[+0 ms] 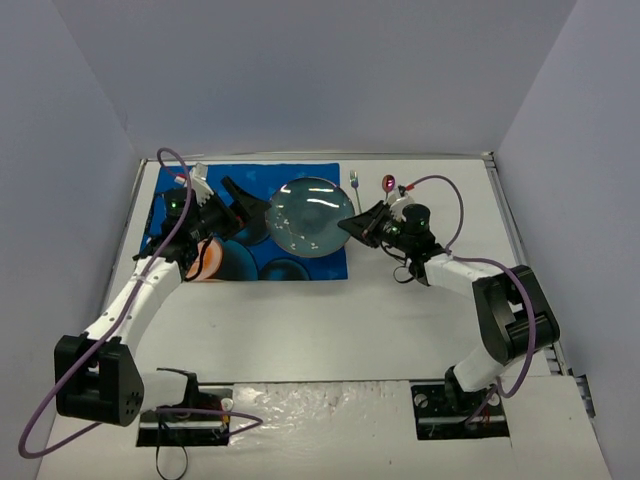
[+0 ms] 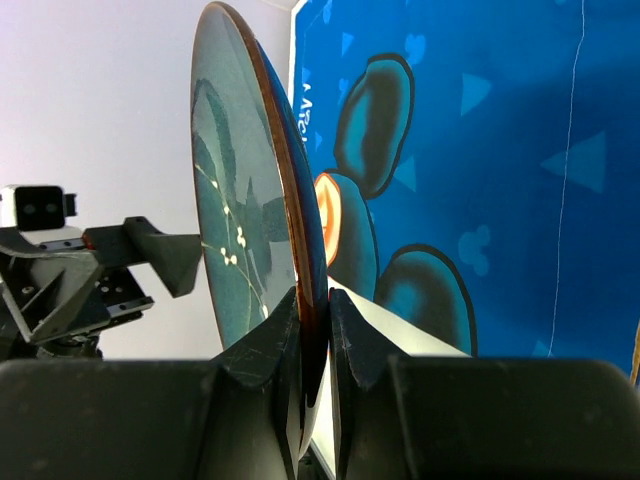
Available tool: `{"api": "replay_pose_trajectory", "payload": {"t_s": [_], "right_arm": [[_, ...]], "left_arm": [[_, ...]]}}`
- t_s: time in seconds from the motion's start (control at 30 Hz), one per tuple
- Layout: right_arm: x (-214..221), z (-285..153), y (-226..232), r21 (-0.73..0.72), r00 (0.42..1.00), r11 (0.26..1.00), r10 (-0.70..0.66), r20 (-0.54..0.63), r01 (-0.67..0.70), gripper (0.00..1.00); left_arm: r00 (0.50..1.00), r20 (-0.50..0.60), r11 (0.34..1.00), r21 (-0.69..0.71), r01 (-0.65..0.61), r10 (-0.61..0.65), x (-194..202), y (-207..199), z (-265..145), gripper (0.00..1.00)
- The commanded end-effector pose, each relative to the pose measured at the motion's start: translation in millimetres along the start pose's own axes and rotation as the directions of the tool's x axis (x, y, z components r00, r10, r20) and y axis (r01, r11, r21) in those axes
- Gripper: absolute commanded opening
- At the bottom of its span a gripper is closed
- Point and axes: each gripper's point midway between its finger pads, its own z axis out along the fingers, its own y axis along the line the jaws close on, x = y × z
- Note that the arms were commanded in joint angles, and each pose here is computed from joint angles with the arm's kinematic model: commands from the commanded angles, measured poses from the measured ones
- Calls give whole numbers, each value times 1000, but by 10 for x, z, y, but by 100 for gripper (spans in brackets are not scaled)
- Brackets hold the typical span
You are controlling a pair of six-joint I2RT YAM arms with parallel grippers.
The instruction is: Set the dinner table for one person
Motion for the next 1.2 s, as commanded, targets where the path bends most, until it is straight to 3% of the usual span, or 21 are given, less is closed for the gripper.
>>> {"api": "replay_pose_trajectory", "payload": {"t_s": [0.0,0.13,0.33,0.6,0.73,0.97,1.17], "right_arm": [[-293,-36,1105,-319,986,935,-125,113,155,0],[-250,-15,1107,-329,988,933,-118,103,146,0],[-164,24,1120,-338,989,931,-121,84,142,0],[-86,71,1141,-348,990,927,-122,72,140,0],[-59,78,1136,-348,990,927,-123,68,139,0],[-32,93,1112,-345,990,928,-123,64,138,0],[-15,109,1101,-347,991,928,-121,54,132,0]], "left_arm": [[1000,-8,998,54,28,-28,7,-102,121,88],[998,-46,999,-14,42,-42,96,75,226,87],[996,-69,998,29,60,-58,145,7,338,85],[994,-81,995,67,78,-72,197,-78,433,77],[993,-84,994,59,92,-87,229,-48,436,68],[993,-81,994,60,89,-84,237,-62,390,44],[993,-87,993,70,90,-84,246,-81,374,1]]}}
